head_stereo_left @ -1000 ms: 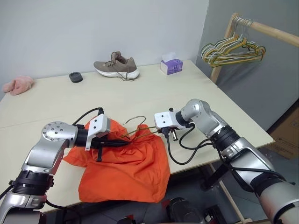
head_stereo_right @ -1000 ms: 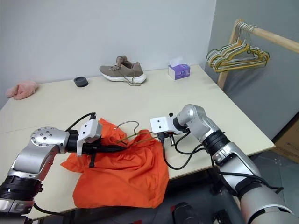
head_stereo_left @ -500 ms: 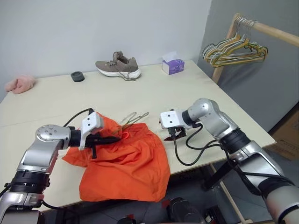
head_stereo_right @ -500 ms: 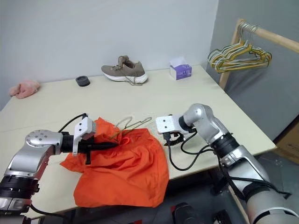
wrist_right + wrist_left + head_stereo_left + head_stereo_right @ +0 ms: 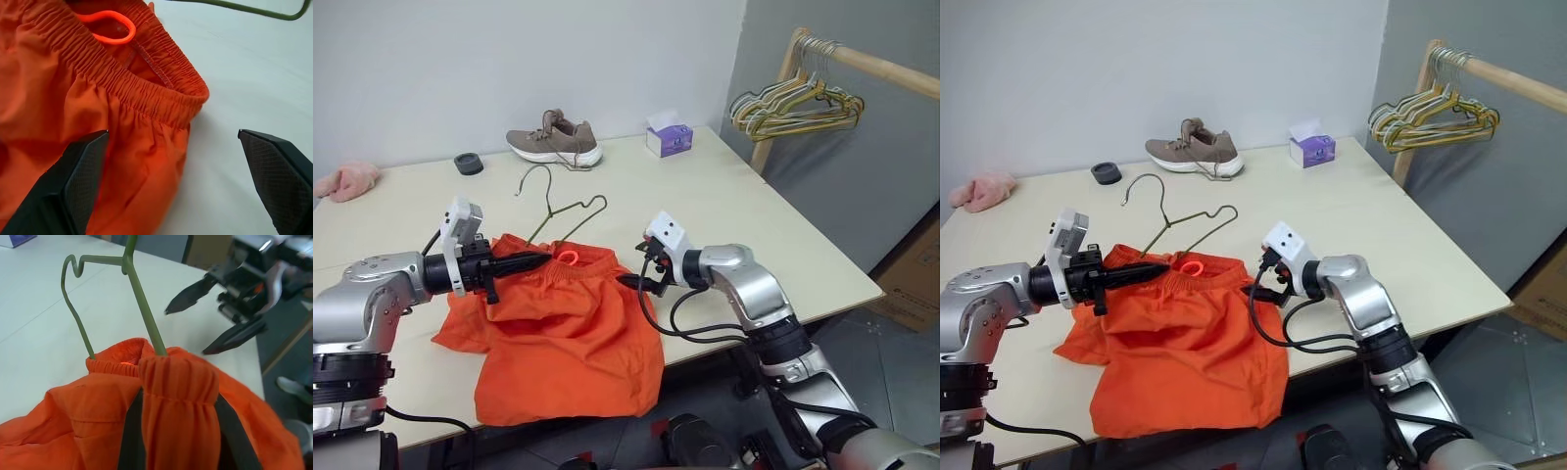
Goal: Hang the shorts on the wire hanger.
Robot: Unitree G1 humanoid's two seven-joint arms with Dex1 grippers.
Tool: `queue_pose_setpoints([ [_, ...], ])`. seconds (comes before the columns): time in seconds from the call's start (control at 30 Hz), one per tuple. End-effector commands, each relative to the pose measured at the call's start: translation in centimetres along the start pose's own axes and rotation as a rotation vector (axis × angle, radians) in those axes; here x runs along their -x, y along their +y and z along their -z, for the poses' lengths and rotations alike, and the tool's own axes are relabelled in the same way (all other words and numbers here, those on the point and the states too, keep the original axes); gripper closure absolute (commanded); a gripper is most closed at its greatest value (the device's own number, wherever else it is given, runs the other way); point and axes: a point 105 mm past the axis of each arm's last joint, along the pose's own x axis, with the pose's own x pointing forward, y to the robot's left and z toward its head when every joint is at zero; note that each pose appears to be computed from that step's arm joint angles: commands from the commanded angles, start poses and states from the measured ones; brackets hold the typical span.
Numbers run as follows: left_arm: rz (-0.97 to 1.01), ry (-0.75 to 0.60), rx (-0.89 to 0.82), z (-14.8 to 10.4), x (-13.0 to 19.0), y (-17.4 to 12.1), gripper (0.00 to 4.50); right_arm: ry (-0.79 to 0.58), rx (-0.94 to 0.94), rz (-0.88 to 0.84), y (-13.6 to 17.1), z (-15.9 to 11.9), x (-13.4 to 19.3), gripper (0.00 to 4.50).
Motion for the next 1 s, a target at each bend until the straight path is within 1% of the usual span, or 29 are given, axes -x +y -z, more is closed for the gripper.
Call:
queue_pose_setpoints([
  [0.03,0.034,-0.058,-0.047,-2.5,0.2,-1.3,4.43,-0.028,0.024,-0.023,0.1,-1.4,-0.9,0.0],
  [0.17,0.073,-0.082,-0.035,-3.1,-0.1,-2.4,4.43,0.029,0.02,-0.062,0.3,-0.2,-2.5,0.0],
  [0.27,0.098,-0.106,-0.017,-3.5,-0.2,-3.1,4.43,0.046,0.005,-0.05,-0.2,0.5,-3.6,0.0],
  [0.37,0.13,-0.144,0.014,-4.0,-0.5,-4.1,4.43,0.006,-0.028,-0.018,-1.0,0.2,-3.7,0.55],
  [0.53,0.173,-0.171,0.062,-4.1,-0.9,-5.5,4.43,-0.044,-0.026,0.064,-3.3,-0.1,-2.4,2.36],
  [0.6,0.18,-0.185,0.078,-4.2,-0.9,-5.8,4.43,-0.051,-0.021,0.089,-4.0,0.0,-1.8,3.0],
  [0.73,0.241,-0.226,0.127,-4.9,-1.4,-7.2,4.44,-0.056,-0.007,0.198,-7.0,0.7,1.5,4.42],
  [0.77,0.257,-0.227,0.154,-4.8,-1.4,-7.4,4.44,-0.055,0.001,0.232,-7.9,0.9,2.7,4.5],
  [0.87,0.265,-0.2,0.205,-4.0,-1.3,-7.6,4.44,-0.058,0.007,0.316,-9.7,1.2,5.4,4.5],
  [1.0,0.202,-0.179,0.235,-3.3,-0.5,-6.2,4.44,-0.039,0.0,0.4,-11.2,2.5,9.0,4.5],
])
